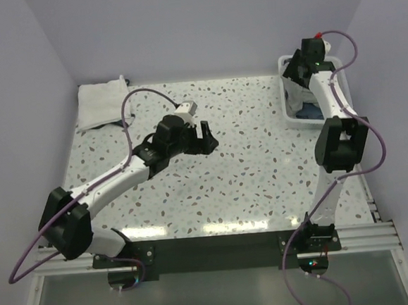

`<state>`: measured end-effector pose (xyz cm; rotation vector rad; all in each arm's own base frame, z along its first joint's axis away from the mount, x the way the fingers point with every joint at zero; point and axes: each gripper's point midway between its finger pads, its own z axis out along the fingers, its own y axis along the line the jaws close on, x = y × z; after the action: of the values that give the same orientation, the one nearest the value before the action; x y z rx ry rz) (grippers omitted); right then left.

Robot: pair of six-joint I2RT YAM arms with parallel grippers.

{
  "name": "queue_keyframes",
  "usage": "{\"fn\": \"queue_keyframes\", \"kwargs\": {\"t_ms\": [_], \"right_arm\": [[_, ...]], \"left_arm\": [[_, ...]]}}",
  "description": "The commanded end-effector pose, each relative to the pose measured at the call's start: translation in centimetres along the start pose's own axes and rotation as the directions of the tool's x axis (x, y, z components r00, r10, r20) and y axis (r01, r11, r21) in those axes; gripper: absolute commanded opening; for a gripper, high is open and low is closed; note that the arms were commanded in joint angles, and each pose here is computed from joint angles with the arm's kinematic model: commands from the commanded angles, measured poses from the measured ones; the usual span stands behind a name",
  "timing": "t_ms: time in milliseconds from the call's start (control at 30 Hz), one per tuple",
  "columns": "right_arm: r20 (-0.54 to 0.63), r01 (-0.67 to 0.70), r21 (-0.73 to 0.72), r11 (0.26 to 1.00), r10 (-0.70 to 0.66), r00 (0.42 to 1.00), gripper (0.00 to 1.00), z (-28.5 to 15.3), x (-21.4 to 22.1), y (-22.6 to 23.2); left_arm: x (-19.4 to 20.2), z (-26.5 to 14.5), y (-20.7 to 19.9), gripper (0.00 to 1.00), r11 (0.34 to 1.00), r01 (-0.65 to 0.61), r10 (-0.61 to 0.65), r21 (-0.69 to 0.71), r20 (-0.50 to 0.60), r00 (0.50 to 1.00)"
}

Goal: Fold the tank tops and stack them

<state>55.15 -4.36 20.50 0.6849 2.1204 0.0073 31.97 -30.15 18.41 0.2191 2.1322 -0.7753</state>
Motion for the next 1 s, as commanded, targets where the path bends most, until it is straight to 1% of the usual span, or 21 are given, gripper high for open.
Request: {"fn": "queue_keyframes", "kwargs": {"t_ms": [0, 33, 67, 167, 300, 400, 467, 500, 567, 600, 667, 700, 733, 900, 967], "right_arm": [[-0.066, 0.02, 0.095, 0.995, -0.014, 0.998, 0.65, 3.7, 2.2, -2.5], [-0.059, 0.015, 0.104, 0.994, -0.009, 0.998, 0.63, 4.3, 1.7, -2.7], [-0.09, 0.026, 0.123, 0.992, -0.015, 0.996, 0.63, 5.5, 2.9, -3.3], [-0.087, 0.035, 0.151, 0.988, -0.022, 0.996, 0.63, 6.5, 2.9, -3.9], [-0.096, 0.044, 0.18, 0.983, -0.027, 0.995, 0.62, 7.4, 3.7, -4.5], [-0.1, 0.054, 0.196, 0.979, -0.035, 0.994, 0.58, 8.2, 4.4, -4.9], [-0.11, 0.057, 0.208, 0.977, -0.035, 0.993, 0.49, 8.6, 4.7, -5.2], [-0.113, 0.057, 0.207, 0.977, -0.034, 0.993, 0.37, 8.6, 4.9, -5.2], [-0.093, 0.041, 0.201, 0.979, -0.023, 0.995, 0.26, 8.2, 4.4, -5.0], [-0.093, 0.039, 0.203, 0.978, -0.02, 0.995, 0.18, 7.9, 4.6, -5.2], [-0.052, 0.024, 0.189, 0.982, -0.014, 0.999, 0.1, 6.5, 3.0, -4.7], [-0.036, 0.019, 0.191, 0.981, -0.013, 0.999, 0.03, 6.0, 2.2, -4.6], [-0.022, 0.014, 0.185, 0.983, -0.01, 1.0, 0.0, 5.4, 1.6, -4.4], [0.109, -0.023, 0.141, 0.99, 0.007, 0.994, 0.0, -0.5, -4.5, -3.1], [0.154, -0.032, 0.127, 0.991, 0.012, 0.988, 0.0, -2.4, -6.2, -2.8]], "left_arm": [[0.4, -3.4, -1.6, 0.85, 0.996, 0.008, -0.005, 0.09, -0.037, 0.999], [0.9, -3.9, -1.5, 0.85, 0.996, -0.02, 0.026, 0.091, -0.064, 0.998], [0.9, -4.3, -1.4, 0.85, 0.995, -0.036, 0.042, 0.089, -0.066, 0.997], [0.3, -5.8, -1.6, 0.85, 0.992, -0.082, 0.086, 0.097, -0.046, 0.995], [-0.3, -6.7, -1.8, 0.86, 0.989, -0.107, 0.11, 0.101, -0.025, 0.994], [-0.5, -6.9, -2.0, 0.86, 0.988, -0.113, 0.116, 0.108, -0.016, 0.993], [-0.5, -6.9, -2.0, 0.85, 0.987, -0.117, 0.119, 0.109, -0.014, 0.993], [-0.6, -7.0, -1.9, 0.85, 0.988, -0.116, 0.118, 0.104, -0.01, 0.993], [-0.9, -7.1, -2.0, 0.85, 0.987, -0.121, 0.122, 0.108, 0.0, 0.993], [-1.0, -7.2, -2.1, 0.85, 0.987, -0.121, 0.122, 0.109, 0.001, 0.993], [-1.2, -7.3, -2.2, 0.85, 0.986, -0.125, 0.125, 0.11, 0.006, 0.992], [-1.2, -7.3, -2.2, 0.85, 0.986, -0.123, 0.123, 0.111, 0.007, 0.992], [-1.4, -7.4, -2.3, 0.85, 0.986, -0.127, 0.127, 0.112, 0.01, 0.992], [-2.2, -7.8, -2.9, 0.86, 0.982, -0.135, 0.131, 0.129, 0.037, 0.991], [-2.5, -8.0, -3.0, 0.86, 0.982, -0.138, 0.133, 0.128, 0.047, 0.99]]}}
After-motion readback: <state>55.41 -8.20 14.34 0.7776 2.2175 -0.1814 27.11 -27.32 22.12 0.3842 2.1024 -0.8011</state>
